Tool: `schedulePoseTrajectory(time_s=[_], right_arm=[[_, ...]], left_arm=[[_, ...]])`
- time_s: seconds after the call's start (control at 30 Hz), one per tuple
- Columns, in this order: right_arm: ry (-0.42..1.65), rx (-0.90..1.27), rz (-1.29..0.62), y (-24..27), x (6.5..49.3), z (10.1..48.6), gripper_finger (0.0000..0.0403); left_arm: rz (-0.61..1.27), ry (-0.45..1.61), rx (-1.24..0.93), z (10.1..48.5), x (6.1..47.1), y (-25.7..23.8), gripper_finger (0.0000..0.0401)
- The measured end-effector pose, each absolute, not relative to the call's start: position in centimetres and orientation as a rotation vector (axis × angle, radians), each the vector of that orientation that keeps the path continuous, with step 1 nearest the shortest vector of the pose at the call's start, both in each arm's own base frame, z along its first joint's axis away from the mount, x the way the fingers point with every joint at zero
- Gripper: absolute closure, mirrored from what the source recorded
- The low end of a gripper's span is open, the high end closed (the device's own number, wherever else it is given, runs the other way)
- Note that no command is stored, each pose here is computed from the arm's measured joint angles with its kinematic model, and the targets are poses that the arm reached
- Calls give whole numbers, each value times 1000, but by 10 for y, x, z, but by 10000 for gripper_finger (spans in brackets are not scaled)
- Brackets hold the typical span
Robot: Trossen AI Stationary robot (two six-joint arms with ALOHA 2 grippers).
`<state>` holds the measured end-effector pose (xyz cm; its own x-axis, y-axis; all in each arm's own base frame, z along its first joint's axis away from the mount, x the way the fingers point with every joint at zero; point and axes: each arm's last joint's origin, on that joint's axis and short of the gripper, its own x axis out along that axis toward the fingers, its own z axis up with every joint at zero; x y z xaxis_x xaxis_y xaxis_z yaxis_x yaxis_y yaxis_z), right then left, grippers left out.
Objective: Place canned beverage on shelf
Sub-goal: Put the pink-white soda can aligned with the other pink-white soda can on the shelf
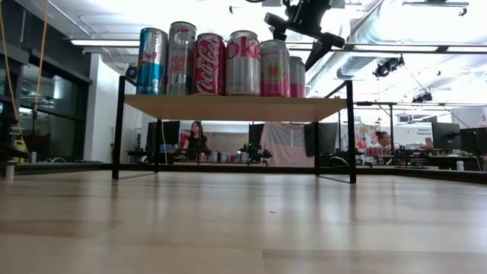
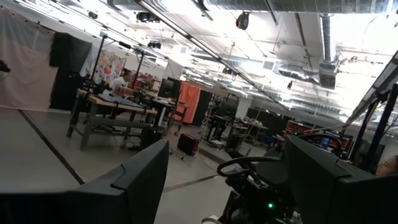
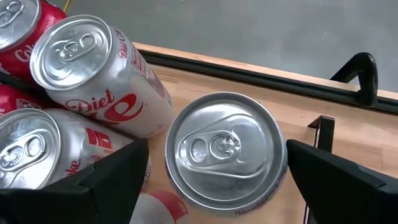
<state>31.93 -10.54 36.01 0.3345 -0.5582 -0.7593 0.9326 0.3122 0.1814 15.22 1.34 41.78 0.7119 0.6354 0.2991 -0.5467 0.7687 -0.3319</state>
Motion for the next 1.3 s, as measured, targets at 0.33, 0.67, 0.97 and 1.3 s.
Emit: schedulePoseTrajectory(time_s=[0.33, 0.67, 0.97, 1.3], right_arm=[[677, 673, -1085, -106, 317, 359, 123], [811, 471, -837, -134, 308, 372, 145], [848, 386, -446, -163, 295, 379, 145], [859, 230, -226, -166, 299, 375, 145]], left_arm=[[661, -414, -227, 418, 152, 13, 144], [661, -415, -228, 418, 152, 13, 144], [658, -419, -239, 418, 152, 13, 144], [677, -420, -248, 418, 152, 14, 144]])
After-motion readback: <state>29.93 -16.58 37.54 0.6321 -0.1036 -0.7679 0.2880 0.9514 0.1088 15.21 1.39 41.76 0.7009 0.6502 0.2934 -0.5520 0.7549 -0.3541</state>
